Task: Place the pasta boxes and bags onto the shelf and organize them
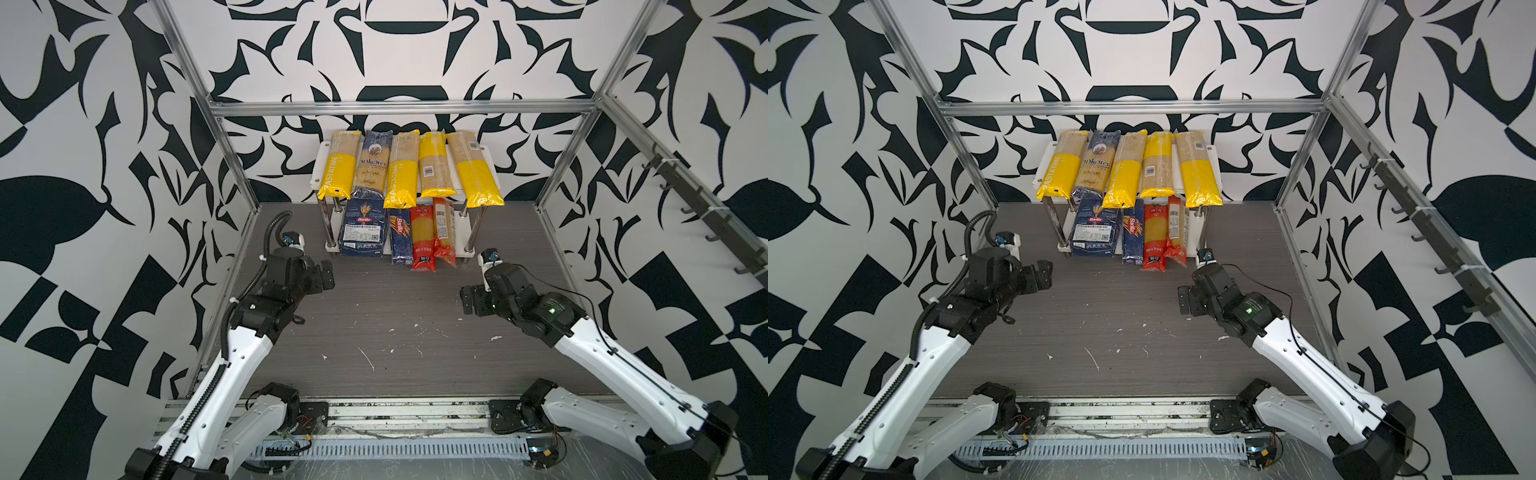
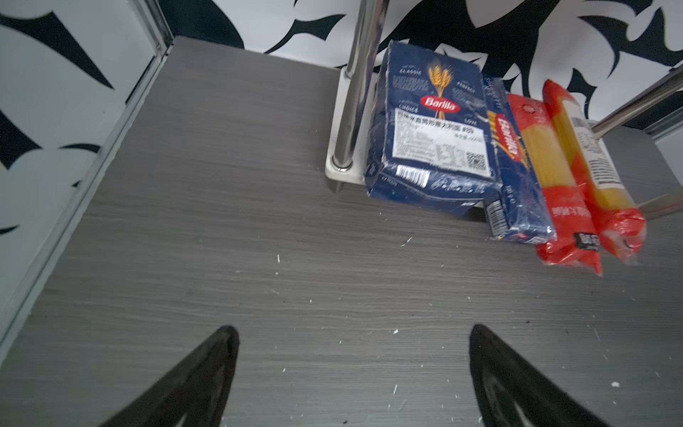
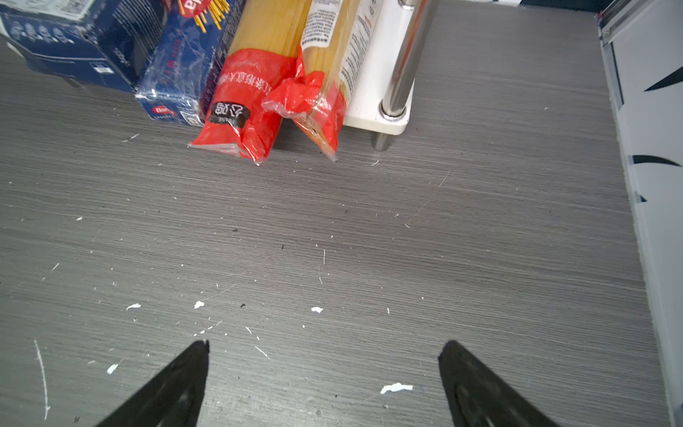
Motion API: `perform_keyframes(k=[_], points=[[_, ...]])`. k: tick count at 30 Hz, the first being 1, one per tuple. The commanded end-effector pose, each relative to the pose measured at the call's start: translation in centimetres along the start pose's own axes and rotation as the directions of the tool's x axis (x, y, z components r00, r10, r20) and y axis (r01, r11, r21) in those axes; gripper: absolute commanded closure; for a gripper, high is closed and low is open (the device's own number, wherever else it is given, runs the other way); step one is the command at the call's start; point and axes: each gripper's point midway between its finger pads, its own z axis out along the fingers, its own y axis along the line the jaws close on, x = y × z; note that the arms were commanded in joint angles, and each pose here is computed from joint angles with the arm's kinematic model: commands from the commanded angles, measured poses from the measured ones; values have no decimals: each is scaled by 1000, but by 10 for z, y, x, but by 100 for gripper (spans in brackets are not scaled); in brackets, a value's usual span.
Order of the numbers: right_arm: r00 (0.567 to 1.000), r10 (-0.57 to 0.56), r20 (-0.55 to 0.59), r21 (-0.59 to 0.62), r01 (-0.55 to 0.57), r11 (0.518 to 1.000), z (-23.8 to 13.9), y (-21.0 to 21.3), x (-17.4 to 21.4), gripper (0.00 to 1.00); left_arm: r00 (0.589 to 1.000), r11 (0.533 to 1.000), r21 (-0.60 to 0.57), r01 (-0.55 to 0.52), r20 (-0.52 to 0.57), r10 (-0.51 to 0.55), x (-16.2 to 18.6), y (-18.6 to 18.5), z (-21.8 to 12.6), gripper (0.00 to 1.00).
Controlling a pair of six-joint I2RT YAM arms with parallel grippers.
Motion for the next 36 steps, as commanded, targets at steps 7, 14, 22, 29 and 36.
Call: perform_keyframes(k=[7,14,22,29,36], points=[[996,86,27,19,-86,996,29,-2,2,0,991,995,-7,104,89,-103,10,9,16,1],[983,136,122,129,-152,980,39,-38,14,0,985,992,-32,125,125,-120,36,22,40,1],[960,113,257,128,-150,980,45,-47,-3,0,974,990,-69,123,199,-107,40,34,43,1],[923,65,380,241,-167,956,35,-73,-31,0,965,982,-175,70,260,-22,41,54,46,1],[943,94,319,320,-200,926,57,-100,-30,0,942,973,-224,47,333,31,27,60,44,1]])
